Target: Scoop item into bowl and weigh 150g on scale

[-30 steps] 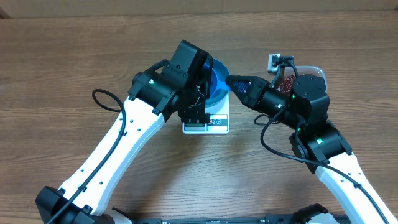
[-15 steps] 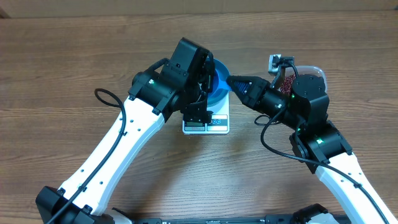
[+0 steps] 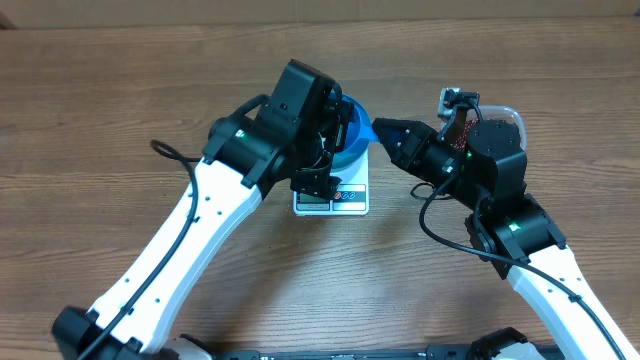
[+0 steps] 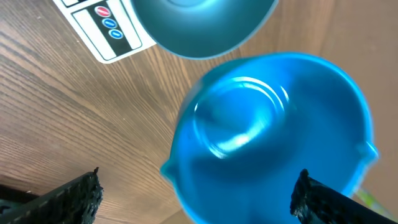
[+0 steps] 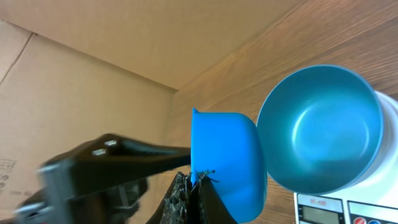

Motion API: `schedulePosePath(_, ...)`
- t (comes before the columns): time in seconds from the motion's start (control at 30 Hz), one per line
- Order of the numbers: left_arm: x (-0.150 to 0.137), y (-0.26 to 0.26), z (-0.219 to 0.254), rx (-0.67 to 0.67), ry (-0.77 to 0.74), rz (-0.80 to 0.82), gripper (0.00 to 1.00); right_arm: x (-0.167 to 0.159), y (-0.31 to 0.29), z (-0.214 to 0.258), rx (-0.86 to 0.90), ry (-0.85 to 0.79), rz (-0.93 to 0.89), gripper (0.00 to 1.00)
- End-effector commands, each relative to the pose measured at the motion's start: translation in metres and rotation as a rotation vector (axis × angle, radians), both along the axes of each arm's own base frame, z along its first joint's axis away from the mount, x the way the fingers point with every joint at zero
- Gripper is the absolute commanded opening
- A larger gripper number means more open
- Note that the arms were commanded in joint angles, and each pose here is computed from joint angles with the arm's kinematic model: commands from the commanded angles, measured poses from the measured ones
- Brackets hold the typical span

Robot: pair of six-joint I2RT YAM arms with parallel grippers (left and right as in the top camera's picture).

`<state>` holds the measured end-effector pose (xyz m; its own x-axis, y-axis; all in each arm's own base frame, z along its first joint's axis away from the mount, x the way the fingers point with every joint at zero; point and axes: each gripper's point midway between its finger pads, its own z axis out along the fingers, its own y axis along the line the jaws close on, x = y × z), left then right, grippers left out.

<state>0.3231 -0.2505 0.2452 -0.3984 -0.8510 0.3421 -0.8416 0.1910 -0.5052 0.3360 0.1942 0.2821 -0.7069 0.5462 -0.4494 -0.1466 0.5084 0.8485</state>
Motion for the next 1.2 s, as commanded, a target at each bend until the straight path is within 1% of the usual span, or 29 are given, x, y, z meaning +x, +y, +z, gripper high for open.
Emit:
schedulePosePath(0.0,-0.006,0.012,0.034,-0.018,-0.119,-0.049,0.99,0.008,-0.014,0.005,-0.028,-0.026,-0.05,0.04)
schedulePosePath(0.13,-0.004,0.032,0.053,0.02,-0.222,-0.071,1.0,0.013,-0.033,-0.004,-0.049,0.008,-0.088,0.04)
schedulePosePath(0.23,-0.001,0.044,0.062,0.084,-0.31,-0.124,1.0,0.013,-0.04,-0.001,-0.067,-0.022,-0.072,0.04)
schedulePosePath(0.37,0.002,0.052,0.06,0.182,-0.382,-0.219,1.0,0.011,-0.05,0.007,-0.09,-0.059,-0.084,0.04)
schedulePosePath(0.5,0.003,0.054,0.059,0.243,-0.431,-0.298,1.0,0.003,-0.06,0.006,-0.142,-0.072,-0.088,0.04)
schedulePosePath(0.63,0.005,0.066,0.054,0.393,-0.497,-0.411,1.0,-0.008,-0.076,0.003,-0.22,-0.041,-0.103,0.04)
schedulePosePath(0.7,0.006,0.068,0.054,0.439,-0.525,-0.456,1.0,-0.011,-0.081,0.006,-0.258,-0.038,-0.115,0.04)
schedulePosePath(0.8,0.007,0.073,0.052,0.488,-0.534,-0.484,1.0,-0.016,-0.09,0.014,-0.327,-0.025,-0.136,0.04)
schedulePosePath(0.9,0.005,0.08,0.047,0.525,-0.511,-0.478,1.0,-0.022,-0.1,0.023,-0.387,-0.007,-0.165,0.04)
schedulePosePath(0.93,0.005,0.085,0.045,0.556,-0.499,-0.476,1.0,-0.025,-0.106,0.027,-0.42,0.0,-0.18,0.04)
schedulePosePath(1.17,0.004,0.09,0.039,0.609,-0.495,-0.527,0.99,-0.042,-0.127,0.031,-0.524,0.07,-0.238,0.04)
